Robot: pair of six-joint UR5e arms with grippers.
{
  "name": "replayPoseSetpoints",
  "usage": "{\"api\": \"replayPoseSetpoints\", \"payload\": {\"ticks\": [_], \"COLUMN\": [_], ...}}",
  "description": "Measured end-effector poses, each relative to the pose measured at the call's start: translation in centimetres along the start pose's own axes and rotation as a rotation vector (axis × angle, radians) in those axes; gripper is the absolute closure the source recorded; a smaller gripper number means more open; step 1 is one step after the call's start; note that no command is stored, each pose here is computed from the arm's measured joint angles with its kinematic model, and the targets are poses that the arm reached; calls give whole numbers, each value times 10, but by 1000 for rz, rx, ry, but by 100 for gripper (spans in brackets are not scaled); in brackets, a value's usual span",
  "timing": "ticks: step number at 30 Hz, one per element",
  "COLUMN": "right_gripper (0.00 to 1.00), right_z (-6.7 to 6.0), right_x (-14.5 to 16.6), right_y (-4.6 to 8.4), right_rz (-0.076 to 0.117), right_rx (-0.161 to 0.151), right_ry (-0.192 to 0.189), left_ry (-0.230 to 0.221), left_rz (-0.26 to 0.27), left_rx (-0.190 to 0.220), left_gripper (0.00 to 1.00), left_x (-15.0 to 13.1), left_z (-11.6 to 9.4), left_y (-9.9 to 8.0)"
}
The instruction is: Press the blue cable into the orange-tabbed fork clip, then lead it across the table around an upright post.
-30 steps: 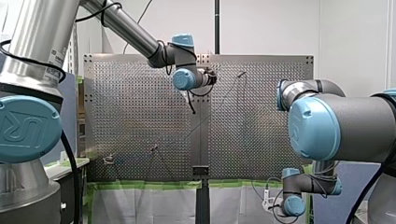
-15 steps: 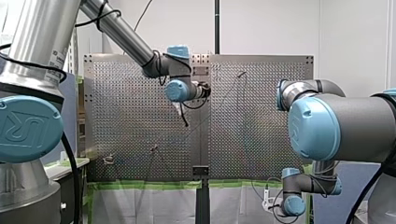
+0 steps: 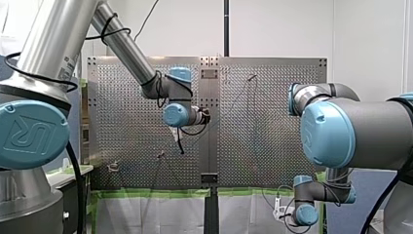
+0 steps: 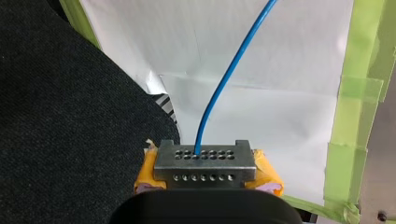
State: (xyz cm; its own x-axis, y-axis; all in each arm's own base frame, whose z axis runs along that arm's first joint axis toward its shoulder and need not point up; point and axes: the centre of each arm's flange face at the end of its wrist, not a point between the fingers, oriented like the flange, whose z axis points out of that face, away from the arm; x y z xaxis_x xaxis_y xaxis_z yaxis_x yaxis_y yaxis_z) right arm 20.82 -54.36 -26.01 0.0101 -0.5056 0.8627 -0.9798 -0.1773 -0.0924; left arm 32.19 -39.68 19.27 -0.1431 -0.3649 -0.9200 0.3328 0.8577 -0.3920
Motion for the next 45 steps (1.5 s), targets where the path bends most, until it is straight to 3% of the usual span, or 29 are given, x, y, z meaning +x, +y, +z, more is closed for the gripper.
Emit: {"api": "replayPoseSetpoints", "payload": {"ticks": [19, 25, 45], "right_gripper": [99, 99, 99], "right_z": [2, 2, 2], "right_x": [2, 2, 2], "right_y": [-1, -1, -1], "right_rz": [-5, -6, -6], "right_rx": [6, 7, 8], "right_ry": [0, 0, 0], "left_ry": [186, 196, 197], "left_rz": [107, 107, 106], "left_rx": [-76, -77, -77], "left_gripper": [0, 0, 0], "left_x": [93, 98, 98], "left_z": [-48, -53, -54], "left_y": [75, 87, 88]}}
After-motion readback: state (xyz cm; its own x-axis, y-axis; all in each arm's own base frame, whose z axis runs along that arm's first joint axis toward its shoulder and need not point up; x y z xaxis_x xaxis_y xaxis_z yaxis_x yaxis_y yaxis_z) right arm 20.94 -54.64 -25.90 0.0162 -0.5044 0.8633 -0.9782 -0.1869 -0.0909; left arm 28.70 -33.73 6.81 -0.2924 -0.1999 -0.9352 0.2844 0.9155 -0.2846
